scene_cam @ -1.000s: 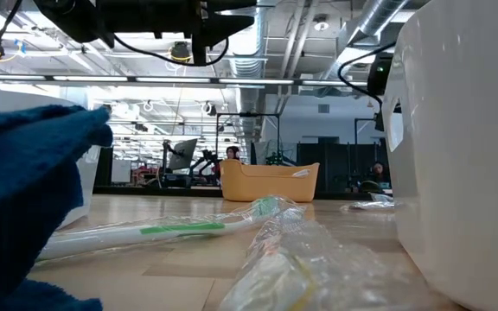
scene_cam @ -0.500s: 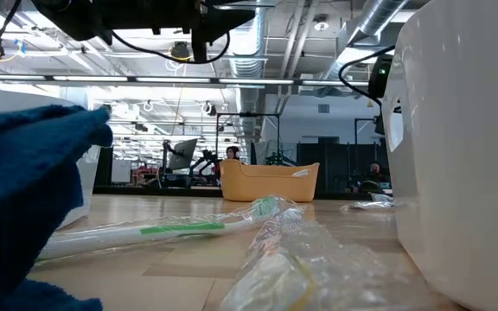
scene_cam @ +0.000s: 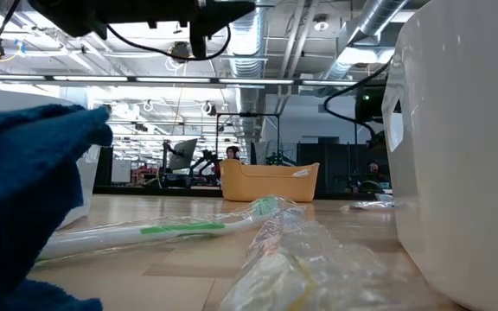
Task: Pick & Place Toothbrushes
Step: Put the blue toothbrush into the left white bin
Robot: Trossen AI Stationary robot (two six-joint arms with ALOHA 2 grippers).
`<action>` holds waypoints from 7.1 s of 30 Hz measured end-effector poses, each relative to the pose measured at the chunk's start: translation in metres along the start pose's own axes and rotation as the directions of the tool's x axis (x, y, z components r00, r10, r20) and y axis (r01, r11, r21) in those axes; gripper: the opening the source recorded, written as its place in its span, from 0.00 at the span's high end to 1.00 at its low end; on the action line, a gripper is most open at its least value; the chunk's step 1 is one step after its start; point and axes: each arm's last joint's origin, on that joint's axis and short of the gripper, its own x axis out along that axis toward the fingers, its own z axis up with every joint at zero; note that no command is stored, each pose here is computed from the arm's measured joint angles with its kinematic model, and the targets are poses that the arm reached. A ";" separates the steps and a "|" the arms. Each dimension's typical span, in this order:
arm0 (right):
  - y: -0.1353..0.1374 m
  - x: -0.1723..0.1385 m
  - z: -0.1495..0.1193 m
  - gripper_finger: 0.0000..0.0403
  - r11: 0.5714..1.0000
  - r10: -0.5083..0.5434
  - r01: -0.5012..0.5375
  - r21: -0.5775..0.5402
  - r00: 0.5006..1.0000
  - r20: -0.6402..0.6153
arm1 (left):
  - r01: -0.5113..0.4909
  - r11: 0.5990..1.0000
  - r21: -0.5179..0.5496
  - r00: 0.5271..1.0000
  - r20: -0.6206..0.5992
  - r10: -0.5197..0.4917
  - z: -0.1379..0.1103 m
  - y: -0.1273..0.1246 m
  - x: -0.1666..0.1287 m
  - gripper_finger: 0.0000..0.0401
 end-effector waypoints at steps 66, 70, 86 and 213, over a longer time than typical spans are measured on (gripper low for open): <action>0.093 -0.088 0.017 1.00 0.842 0.409 -0.154 -0.516 0.807 0.426 | -0.001 1.000 0.000 1.000 -0.024 0.001 -0.011 -0.019 -0.002 0.63; 0.100 -0.116 0.004 1.00 0.793 0.523 -0.191 -0.578 0.702 0.485 | -0.002 1.000 0.001 1.000 -0.027 0.002 -0.012 -0.019 -0.002 0.63; 0.135 -0.172 -0.039 1.00 0.563 0.808 -0.183 -0.806 0.328 0.490 | -0.006 0.999 0.036 0.999 -0.033 0.007 -0.012 -0.019 -0.002 0.63; 0.198 -0.157 -0.047 0.98 0.574 0.818 0.076 -0.815 -0.016 0.574 | 0.029 0.978 0.206 0.998 -0.064 -0.016 -0.045 -0.029 0.030 0.79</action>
